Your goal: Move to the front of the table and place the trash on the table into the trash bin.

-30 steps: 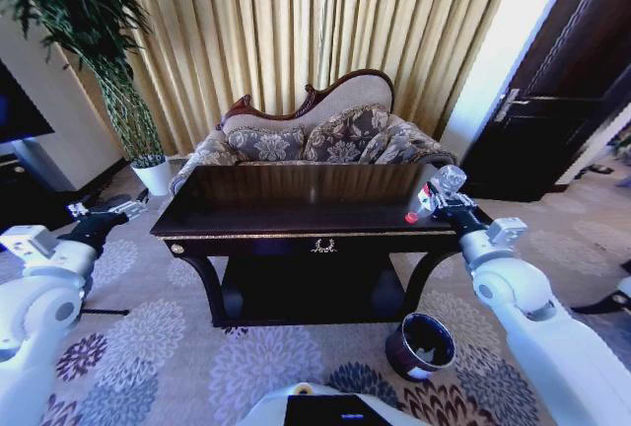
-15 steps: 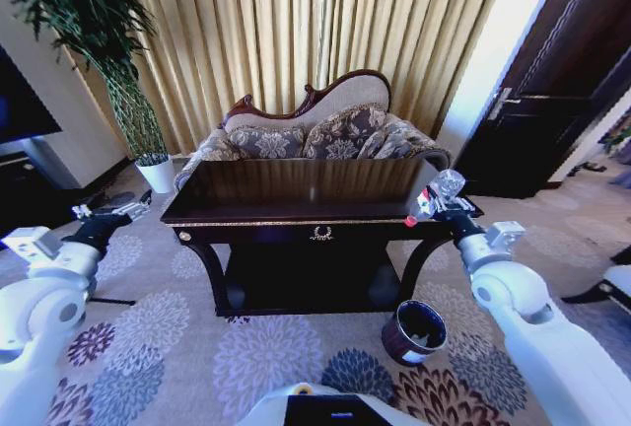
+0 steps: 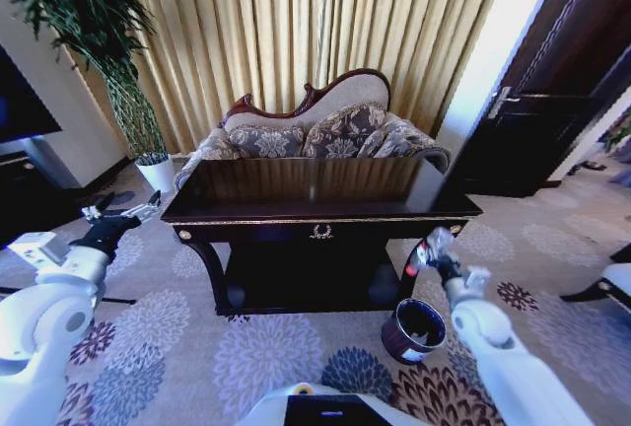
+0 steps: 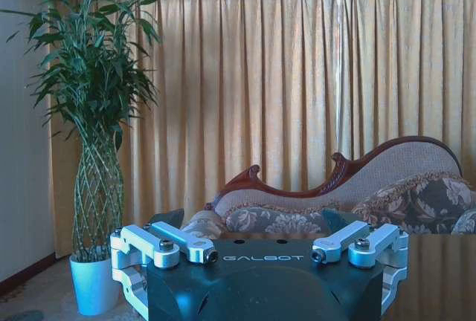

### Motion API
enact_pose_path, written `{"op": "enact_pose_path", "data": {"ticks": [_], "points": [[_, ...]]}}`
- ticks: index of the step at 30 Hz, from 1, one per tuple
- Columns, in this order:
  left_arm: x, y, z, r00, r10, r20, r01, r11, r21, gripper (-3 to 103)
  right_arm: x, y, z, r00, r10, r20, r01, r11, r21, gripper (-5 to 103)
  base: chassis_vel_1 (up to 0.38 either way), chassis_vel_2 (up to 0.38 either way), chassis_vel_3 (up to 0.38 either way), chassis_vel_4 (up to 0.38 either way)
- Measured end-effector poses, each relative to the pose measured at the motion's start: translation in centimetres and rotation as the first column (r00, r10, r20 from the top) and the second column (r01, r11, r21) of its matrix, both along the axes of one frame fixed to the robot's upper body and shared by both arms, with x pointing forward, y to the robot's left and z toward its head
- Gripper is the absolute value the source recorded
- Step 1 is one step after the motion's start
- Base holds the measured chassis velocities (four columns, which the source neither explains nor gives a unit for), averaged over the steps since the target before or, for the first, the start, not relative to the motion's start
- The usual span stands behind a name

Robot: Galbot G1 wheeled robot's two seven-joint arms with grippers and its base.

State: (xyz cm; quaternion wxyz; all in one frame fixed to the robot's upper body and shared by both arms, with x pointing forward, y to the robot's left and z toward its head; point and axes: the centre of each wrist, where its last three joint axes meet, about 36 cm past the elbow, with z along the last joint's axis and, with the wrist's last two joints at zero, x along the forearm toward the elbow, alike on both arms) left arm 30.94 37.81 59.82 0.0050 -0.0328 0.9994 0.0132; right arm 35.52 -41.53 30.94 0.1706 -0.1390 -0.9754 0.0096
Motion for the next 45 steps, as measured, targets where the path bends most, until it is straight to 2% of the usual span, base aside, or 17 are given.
{"op": "enact_pose_path", "data": {"ticks": [4,7,8,9,12,19,20,22,23,25,29,32,35,37,41,45], "points": [[-0.5,-0.4,-0.6,1.0,-0.001,-0.019,0.001,1.0,-0.019,100,0.2,-1.7,-6.1,0.994,-0.072,-0.078,0.071,0.997,-0.009,25,0.0,0.0,0.0,0.0],[-0.7,-0.6,-0.8,1.0,-0.004,-0.031,0.003,1.0,-0.023,100,0.5,-2.3,-8.1,0.99,-0.094,-0.101,0.092,0.996,-0.02,25,0.0,0.0,0.0,0.0],[-0.8,-0.7,-1.0,0.999,-0.008,-0.043,0.007,1.0,-0.026,100,0.6,-3.1,-9.9,0.985,-0.114,-0.128,0.109,0.993,-0.044,25,0.0,0.0,0.0,0.0],[-0.8,-0.7,-1.0,0.999,-0.008,-0.043,0.007,1.0,-0.026,100,0.6,-3.1,-9.9,0.985,-0.114,-0.128,0.109,0.993,-0.044,25,0.0,0.0,0.0,0.0],[-0.8,-1.0,-1.2,0.998,-0.027,-0.062,0.025,0.999,-0.04,100,1.3,-4.7,-12.2,0.978,-0.144,-0.151,0.129,0.986,-0.106,25,0.0,0.0,0.0,0.0],[-0.4,-1.4,-1.6,0.996,-0.047,-0.073,0.043,0.998,-0.054,100,2.9,-4.7,-12.7,0.978,-0.155,-0.142,0.139,0.983,-0.117,25,0.0,0.0,0.0,0.0],[-0.3,-1.6,-1.6,0.996,-0.05,-0.073,0.046,0.997,-0.054,100,3.0,-4.5,-12.8,0.978,-0.155,-0.14,0.139,0.983,-0.116,21,0.0,0.0,0.0,0.0],[-0.3,-1.7,-1.6,0.996,-0.053,-0.072,0.049,0.997,-0.054,100,3.0,-4.3,-12.7,0.978,-0.154,-0.138,0.138,0.983,-0.12,25,0.0,0.0,0.0,0.0],[-0.2,-1.7,-1.6,0.996,-0.054,-0.071,0.051,0.997,-0.053,100,3.0,-4.2,-12.8,0.977,-0.16,-0.14,0.142,0.981,-0.131,30,0.0,0.0,0.0,0.0],[-0.2,-1.8,-1.6,0.996,-0.055,-0.07,0.051,0.997,-0.052,100,3.0,-4.2,-12.8,0.975,-0.169,-0.141,0.149,0.979,-0.14,30,0.0,0.0,0.0,0.0],[-0.1,-1.8,-1.6,0.996,-0.052,-0.068,0.048,0.998,-0.049,100,2.7,-4.5,-12.8,0.97,-0.192,-0.146,0.169,0.973,-0.157,51,0.0,0.0,0.0,0.0],[-0.1,-1.7,-1.6,0.997,-0.051,-0.066,0.048,0.998,-0.049,100,2.7,-4.7,-12.7,0.97,-0.196,-0.143,0.172,0.972,-0.162,57,0.0,0.0,0.0,0.0],[0.0,-1.8,-1.5,0.997,-0.054,-0.06,0.051,0.997,-0.05,100,2.9,-5.0,-12.3,0.97,-0.202,-0.134,0.179,0.969,-0.168,73,0.0,0.0,0.0,0.0],[0.0,-1.8,-1.5,0.997,-0.054,-0.059,0.052,0.997,-0.05,100,2.9,-5.0,-12.2,0.97,-0.202,-0.133,0.179,0.969,-0.169,73,0.0,0.0,0.0,0.0],[0.1,-1.9,-1.4,0.997,-0.058,-0.055,0.055,0.997,-0.049,100,2.9,-5.0,-12.0,0.971,-0.2,-0.128,0.177,0.97,-0.169,94,0.0,0.0,0.0,0.0],[0.1,-1.9,-1.3,0.997,-0.058,-0.055,0.056,0.997,-0.048,100,2.7,-4.9,-12.1,0.971,-0.198,-0.134,0.174,0.97,-0.168,100,0.0,0.0,0.0,0.0]]}}
